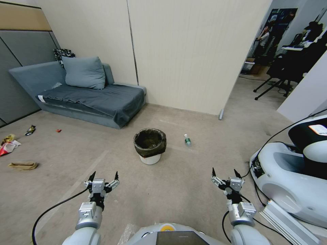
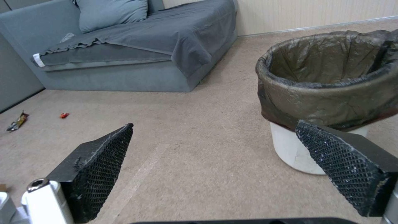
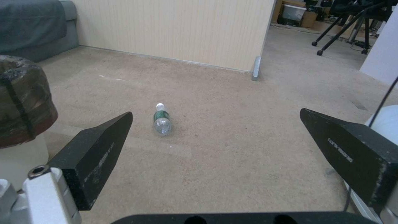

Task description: Pick up the trash bin, then pick up the garbage from the floor and place it into the trash bin.

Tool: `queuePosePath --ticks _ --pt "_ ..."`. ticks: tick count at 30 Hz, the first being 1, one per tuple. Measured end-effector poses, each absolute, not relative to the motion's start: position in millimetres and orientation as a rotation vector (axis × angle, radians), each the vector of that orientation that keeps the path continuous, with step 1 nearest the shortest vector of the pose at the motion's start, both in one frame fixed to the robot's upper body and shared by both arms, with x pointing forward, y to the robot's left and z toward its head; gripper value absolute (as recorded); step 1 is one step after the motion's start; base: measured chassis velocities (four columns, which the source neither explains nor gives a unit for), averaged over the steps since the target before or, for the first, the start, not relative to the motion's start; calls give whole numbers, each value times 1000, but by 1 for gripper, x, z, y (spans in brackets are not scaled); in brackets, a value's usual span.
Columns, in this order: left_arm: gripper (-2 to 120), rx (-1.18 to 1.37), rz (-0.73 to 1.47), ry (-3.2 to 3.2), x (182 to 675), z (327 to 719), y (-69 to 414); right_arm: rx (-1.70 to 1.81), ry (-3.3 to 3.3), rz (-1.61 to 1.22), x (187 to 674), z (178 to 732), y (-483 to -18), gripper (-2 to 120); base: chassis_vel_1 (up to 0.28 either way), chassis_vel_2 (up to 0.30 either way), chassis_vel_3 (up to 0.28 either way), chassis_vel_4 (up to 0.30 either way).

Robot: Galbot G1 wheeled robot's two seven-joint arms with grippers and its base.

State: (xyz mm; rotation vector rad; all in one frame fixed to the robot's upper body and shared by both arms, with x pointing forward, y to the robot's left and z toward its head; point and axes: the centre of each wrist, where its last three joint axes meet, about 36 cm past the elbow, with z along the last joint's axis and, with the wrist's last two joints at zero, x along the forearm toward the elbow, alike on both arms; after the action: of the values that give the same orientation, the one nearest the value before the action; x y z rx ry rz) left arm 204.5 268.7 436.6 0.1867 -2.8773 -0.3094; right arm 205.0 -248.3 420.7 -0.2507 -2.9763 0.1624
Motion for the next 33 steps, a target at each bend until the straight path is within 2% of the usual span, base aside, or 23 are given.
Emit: queuePosePath --ticks 33 --pt "100 188 -307 -2876 205 437 267 -250 -2978 160 206 420 -248 100 -114 117 114 -121"
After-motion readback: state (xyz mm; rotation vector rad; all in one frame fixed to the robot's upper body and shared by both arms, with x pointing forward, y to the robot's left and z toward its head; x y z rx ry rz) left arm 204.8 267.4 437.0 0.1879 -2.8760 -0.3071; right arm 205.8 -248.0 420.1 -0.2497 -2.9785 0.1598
